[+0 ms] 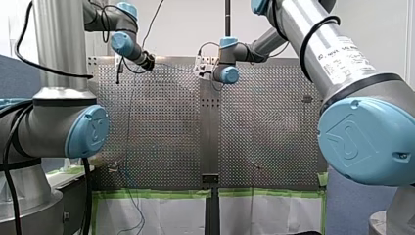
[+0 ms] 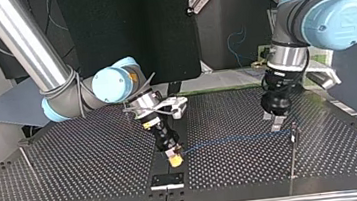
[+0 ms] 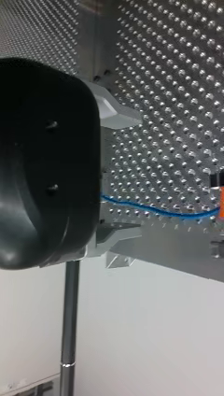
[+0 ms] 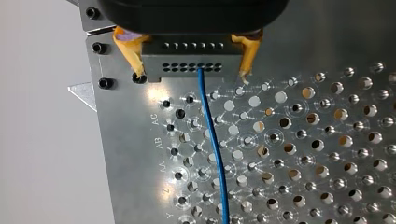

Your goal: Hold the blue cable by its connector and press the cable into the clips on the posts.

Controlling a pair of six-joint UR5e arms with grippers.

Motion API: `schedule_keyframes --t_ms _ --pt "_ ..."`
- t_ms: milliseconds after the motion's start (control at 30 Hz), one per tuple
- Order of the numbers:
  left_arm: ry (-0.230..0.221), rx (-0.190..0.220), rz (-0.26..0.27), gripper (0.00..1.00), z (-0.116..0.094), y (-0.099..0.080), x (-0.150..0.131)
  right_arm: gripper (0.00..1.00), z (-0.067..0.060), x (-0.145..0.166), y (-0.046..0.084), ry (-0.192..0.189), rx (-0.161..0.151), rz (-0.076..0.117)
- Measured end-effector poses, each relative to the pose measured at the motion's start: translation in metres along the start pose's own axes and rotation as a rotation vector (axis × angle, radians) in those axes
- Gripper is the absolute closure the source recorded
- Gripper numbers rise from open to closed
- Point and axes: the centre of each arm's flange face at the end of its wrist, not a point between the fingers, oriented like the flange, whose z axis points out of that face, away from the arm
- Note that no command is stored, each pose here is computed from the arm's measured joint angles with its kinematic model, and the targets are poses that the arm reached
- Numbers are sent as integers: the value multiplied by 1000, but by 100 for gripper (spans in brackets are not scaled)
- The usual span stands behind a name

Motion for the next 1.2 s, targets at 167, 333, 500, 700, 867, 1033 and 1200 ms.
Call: schedule_keyframes --t_ms 167,333,500,700,867,1033,1200 --pt "-37 -24 -17 0 6 -3 -2 100 0 0 0 -1 0 -2" --pt "-66 -41 -20 0 14 -6 -5 100 0 0 0 -1 0 -3" --pt "-64 -55 -9 0 27 -12 0 100 0 0 0 -2 0 -3" --pt "-82 -85 -8 0 42 -16 -2 100 0 0 0 -2 0 -3" --pt "-106 -111 -11 0 46 -15 -11 100 0 0 0 -2 0 -3" --pt "-107 -116 -10 0 48 -16 -11 100 0 0 0 -2 0 -3" --pt "-78 -110 0 0 54 -20 1 100 0 0 0 -2 0 -3"
